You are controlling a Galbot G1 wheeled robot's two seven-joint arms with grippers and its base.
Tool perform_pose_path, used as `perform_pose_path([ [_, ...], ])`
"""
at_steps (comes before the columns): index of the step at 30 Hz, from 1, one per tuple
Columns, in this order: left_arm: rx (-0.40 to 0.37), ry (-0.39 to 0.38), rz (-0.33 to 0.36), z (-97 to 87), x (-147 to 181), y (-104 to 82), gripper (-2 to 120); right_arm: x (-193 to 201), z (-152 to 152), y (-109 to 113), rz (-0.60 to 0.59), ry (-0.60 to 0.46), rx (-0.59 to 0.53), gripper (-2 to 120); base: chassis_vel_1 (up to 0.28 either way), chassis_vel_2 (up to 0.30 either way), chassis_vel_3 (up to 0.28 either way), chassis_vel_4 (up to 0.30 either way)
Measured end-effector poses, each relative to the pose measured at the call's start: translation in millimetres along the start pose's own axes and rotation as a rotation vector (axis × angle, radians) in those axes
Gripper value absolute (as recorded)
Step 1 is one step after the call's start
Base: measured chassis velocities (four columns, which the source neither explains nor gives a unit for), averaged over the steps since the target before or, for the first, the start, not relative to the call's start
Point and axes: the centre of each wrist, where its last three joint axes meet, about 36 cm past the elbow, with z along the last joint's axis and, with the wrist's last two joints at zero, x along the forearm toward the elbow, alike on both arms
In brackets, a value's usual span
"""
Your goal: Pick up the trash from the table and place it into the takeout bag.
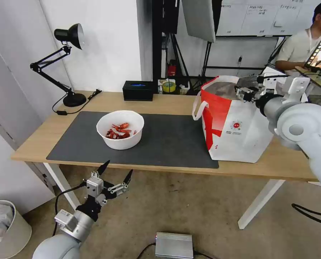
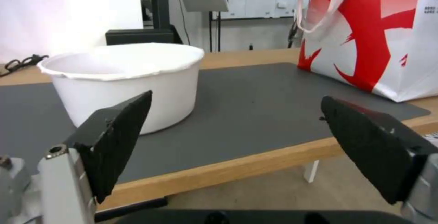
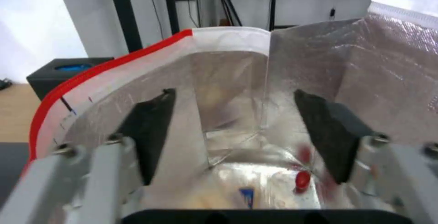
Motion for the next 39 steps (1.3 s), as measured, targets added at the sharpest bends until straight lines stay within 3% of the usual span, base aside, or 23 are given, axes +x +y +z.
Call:
perform_pose_path([
  [7,-0.007,-0.006,-0.006,-3.2,1,1.7,100,6,-2,8,-0.072,-0.065,-0.029,99,0.000,0.000,0.000,0.000],
  [11,-0.008,-0.006,-0.007,-3.5,1,2.1,100,10,1,20,-0.157,-0.142,-0.073,100,0.000,0.000,0.000,0.000],
  [12,-0.007,-0.008,-0.009,-3.5,1,1.9,100,14,5,29,-0.240,-0.200,-0.101,100,0.000,0.000,0.000,0.000],
  [16,-0.005,-0.010,-0.011,-3.1,1,1.6,100,21,19,38,-0.348,-0.244,-0.107,100,0.000,0.000,0.000,0.000],
  [18,-0.004,-0.011,-0.013,-2.2,0,1.7,100,28,48,42,-0.440,-0.267,-0.069,100,0.000,0.000,0.000,0.000],
  [24,-0.006,-0.010,-0.017,0.6,-1,3.4,100,36,77,46,-0.512,-0.245,-0.041,100,0.000,0.000,0.000,0.000],
  [28,0.001,-0.016,-0.024,3.7,-2,0.9,100,43,119,45,-0.572,-0.220,-0.014,100,0.000,0.000,0.000,0.000],
  [35,0.000,-0.018,-0.029,7.6,1,-0.3,100,54,162,42,-0.588,-0.212,-0.005,100,0.000,0.000,0.000,0.000],
  [36,0.000,-0.019,-0.029,8.3,1,-0.2,100,58,183,40,-0.566,-0.215,0.004,100,0.000,0.000,0.000,0.000],
  [39,0.000,-0.018,-0.030,9.0,0,0.2,100,63,202,39,-0.547,-0.214,0.013,100,0.000,0.000,0.000,0.000],
])
